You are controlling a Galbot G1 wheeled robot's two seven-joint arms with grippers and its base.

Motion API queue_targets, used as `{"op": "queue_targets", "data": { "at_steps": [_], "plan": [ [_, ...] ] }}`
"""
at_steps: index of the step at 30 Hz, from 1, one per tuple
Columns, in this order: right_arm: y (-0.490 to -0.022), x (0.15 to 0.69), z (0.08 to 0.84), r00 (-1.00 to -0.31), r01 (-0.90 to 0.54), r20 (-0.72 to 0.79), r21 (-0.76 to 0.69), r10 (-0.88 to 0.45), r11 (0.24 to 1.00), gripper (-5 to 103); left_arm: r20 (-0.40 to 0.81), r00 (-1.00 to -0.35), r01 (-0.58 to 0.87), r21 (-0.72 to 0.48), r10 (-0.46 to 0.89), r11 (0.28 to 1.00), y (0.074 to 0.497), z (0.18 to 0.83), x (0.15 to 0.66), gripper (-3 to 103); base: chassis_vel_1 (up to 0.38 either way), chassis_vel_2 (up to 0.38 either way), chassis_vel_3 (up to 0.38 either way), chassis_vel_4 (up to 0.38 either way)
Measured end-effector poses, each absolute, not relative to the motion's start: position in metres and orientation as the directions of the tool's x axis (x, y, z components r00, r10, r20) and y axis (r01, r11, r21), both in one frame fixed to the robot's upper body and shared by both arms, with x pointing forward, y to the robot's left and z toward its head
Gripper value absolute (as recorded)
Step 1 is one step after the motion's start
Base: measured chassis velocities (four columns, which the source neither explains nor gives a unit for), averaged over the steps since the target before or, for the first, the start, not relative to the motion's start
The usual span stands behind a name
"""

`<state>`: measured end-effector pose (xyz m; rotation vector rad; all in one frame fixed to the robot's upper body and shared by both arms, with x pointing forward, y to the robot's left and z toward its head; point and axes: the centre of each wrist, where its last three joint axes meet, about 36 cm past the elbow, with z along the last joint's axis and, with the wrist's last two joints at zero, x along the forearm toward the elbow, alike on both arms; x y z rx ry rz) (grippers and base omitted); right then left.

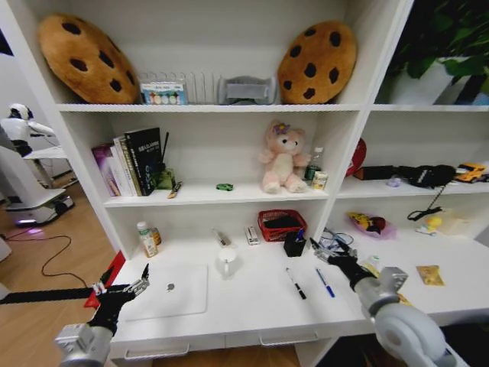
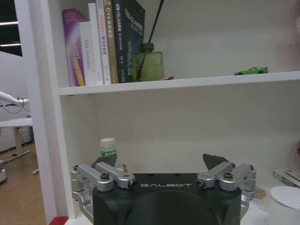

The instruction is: Organize the objects on the table.

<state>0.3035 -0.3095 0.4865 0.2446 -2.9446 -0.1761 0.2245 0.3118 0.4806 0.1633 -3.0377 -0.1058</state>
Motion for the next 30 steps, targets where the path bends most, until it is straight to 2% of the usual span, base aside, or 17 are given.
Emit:
{"op": "queue_targets", "data": {
  "at_steps": [4,8,9,13,18,29,30],
  "plan": [
    [-0.287,0.306,0.467,-0.955,-0.207,0.178,0.163,-0.235,0.965,100,0.094,-0.99,-0.103,0.074,-0.11,0.992,0.312,0.481,0.225,100,-0.217,-0.247,0.242,0.223],
    [-0.277,0.306,0.454,-0.929,-0.213,0.267,0.183,-0.257,0.96,100,0.094,-0.99,-0.103,0.074,-0.11,0.992,0.312,0.481,0.225,100,-0.053,-0.136,0.081,0.058],
    [-0.274,0.309,0.446,-0.907,-0.21,0.334,0.176,-0.259,0.962,100,0.093,-0.99,-0.103,0.074,-0.11,0.992,0.312,0.481,0.225,100,-0.01,0.011,-0.035,-0.056],
    [-0.259,0.323,0.424,-0.862,-0.218,0.419,0.205,-0.287,0.954,100,0.093,-0.989,-0.104,0.075,-0.111,0.992,0.312,0.481,0.225,100,0.023,0.053,-0.03,-0.056],
    [-0.236,0.342,0.402,-0.816,-0.258,0.48,0.198,-0.323,0.946,100,0.093,-0.989,-0.104,0.075,-0.111,0.992,0.312,0.481,0.225,100,0.046,0.051,-0.009,-0.026],
    [-0.206,0.383,0.379,-0.81,-0.255,0.503,0.158,-0.3,0.954,100,0.093,-0.989,-0.104,0.075,-0.111,0.992,0.312,0.481,0.225,100,0.0,0.0,0.0,0.0],
    [-0.201,0.385,0.377,-0.805,-0.257,0.51,0.163,-0.304,0.953,103,0.093,-0.989,-0.104,0.075,-0.11,0.992,0.312,0.481,0.225,100,0.0,0.0,0.0,0.0]
  ]
}}
